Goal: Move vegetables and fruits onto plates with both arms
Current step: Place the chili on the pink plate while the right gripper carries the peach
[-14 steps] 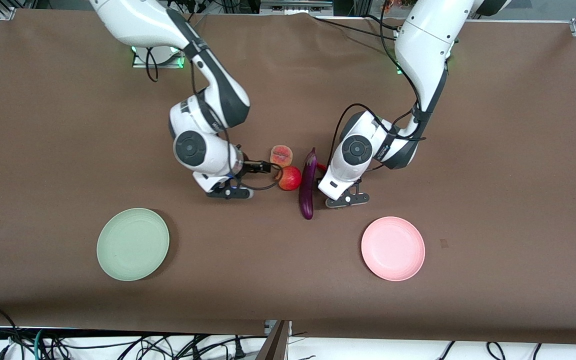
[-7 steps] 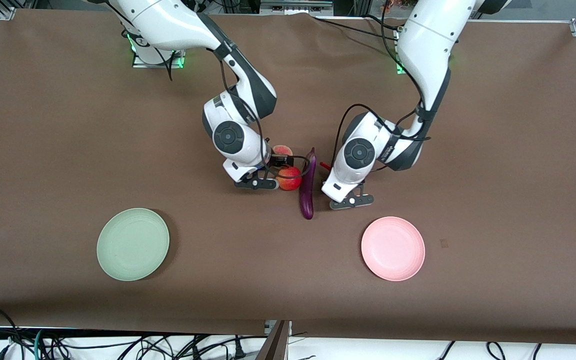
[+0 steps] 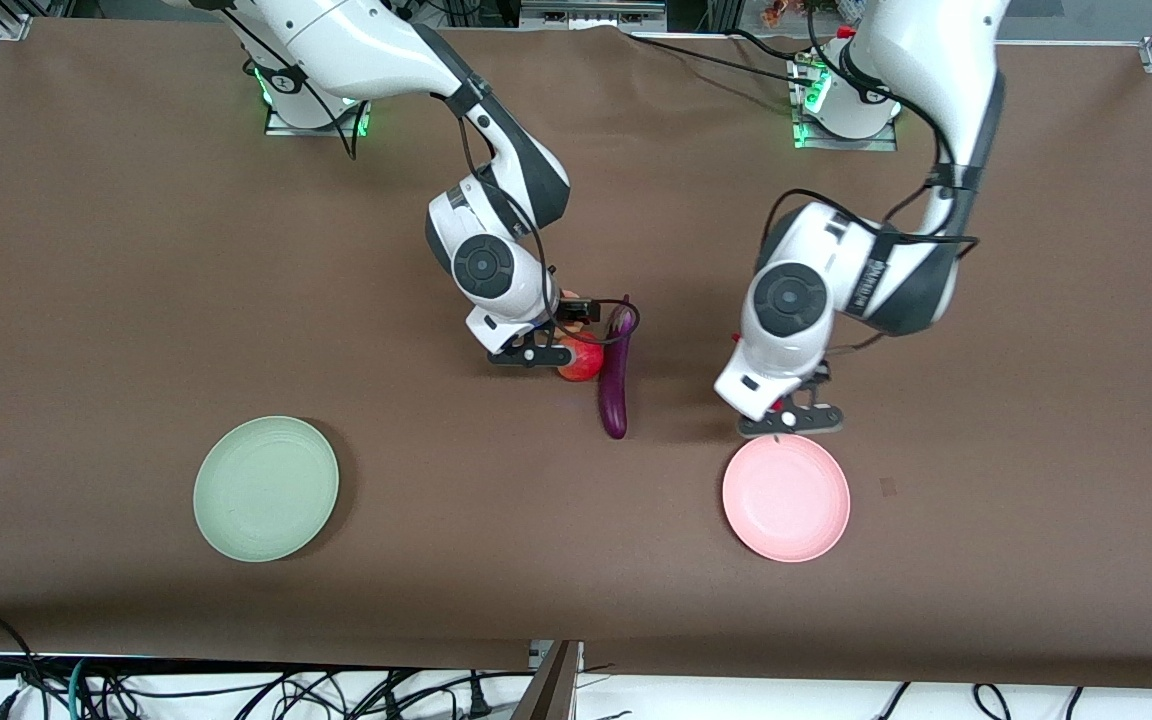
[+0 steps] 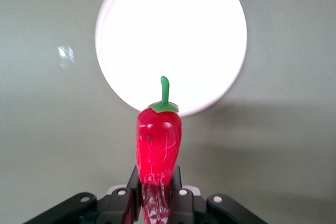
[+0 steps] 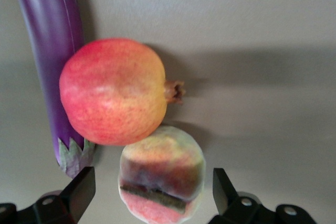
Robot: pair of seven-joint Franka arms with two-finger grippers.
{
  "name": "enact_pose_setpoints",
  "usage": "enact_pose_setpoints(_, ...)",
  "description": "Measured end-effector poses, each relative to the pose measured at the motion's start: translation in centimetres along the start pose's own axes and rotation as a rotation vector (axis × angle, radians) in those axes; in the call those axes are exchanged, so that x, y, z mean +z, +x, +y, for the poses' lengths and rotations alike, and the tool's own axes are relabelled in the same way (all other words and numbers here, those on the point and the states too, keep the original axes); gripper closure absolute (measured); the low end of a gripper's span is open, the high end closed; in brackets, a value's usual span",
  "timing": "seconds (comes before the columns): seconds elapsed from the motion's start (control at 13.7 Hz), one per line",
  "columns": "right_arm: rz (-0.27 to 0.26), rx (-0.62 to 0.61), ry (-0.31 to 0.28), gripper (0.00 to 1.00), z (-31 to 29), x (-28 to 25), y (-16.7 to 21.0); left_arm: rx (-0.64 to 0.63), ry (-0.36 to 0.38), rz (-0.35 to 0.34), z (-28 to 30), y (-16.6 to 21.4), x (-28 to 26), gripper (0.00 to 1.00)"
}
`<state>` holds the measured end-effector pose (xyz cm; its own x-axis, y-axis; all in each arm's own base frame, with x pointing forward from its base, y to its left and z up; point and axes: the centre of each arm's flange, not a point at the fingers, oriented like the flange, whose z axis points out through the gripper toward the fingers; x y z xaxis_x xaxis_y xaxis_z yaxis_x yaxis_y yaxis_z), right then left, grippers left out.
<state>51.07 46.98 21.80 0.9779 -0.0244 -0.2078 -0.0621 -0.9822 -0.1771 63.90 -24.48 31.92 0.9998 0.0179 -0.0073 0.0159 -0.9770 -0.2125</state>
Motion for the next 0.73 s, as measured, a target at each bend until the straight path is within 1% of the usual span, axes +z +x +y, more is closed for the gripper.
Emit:
enact_pose_setpoints(0.15, -0.009, -0.004, -0.009, 0.01, -0.1, 0.8, -0.3, 0.102, -0.01, 0.019, -4.1, 2.5, -0.5, 0.77)
enact_pose_setpoints(0.22, -0.013, -0.004, -0.012, 0.01, -0.1, 1.1, -0.4, 0.147, -0.012, 0.029, -5.2, 3.5, -0.5, 0.77)
enact_pose_setpoints(0.37, -0.023, -0.007, -0.022, 0.01, 0.0, 1.9, -0.8, 0.193, -0.014, 0.044, -5.0, 5.1, 0.5, 0.77)
enact_pose_setpoints(0.44, -0.028, -0.009, -0.027, 0.01, 0.0, 2.3, -0.9, 0.202, -0.02, 0.064, -4.2, 5.9, 1.4, 0.77)
enact_pose_setpoints(0.51, -0.032, -0.01, -0.031, 0.08, 0.0, 2.7, -1.1, 0.201, -0.031, 0.102, -3.8, 6.9, 2.5, 0.77)
enact_pose_setpoints(0.59, -0.035, -0.01, -0.035, 0.08, 0.0, 3.0, -1.1, 0.193, -0.046, 0.154, -4.0, 7.9, 3.7, 0.77)
enact_pose_setpoints(0.66, -0.035, -0.01, -0.036, 0.15, 0.1, 3.2, -1.1, 0.183, -0.059, 0.202, -4.8, 9.0, 4.9, 0.77)
enact_pose_setpoints(0.73, -0.032, -0.012, -0.037, 0.22, 0.0, 3.0, -1.0, 0.188, -0.062, 0.222, -5.9, 9.8, 6.2, 0.77)
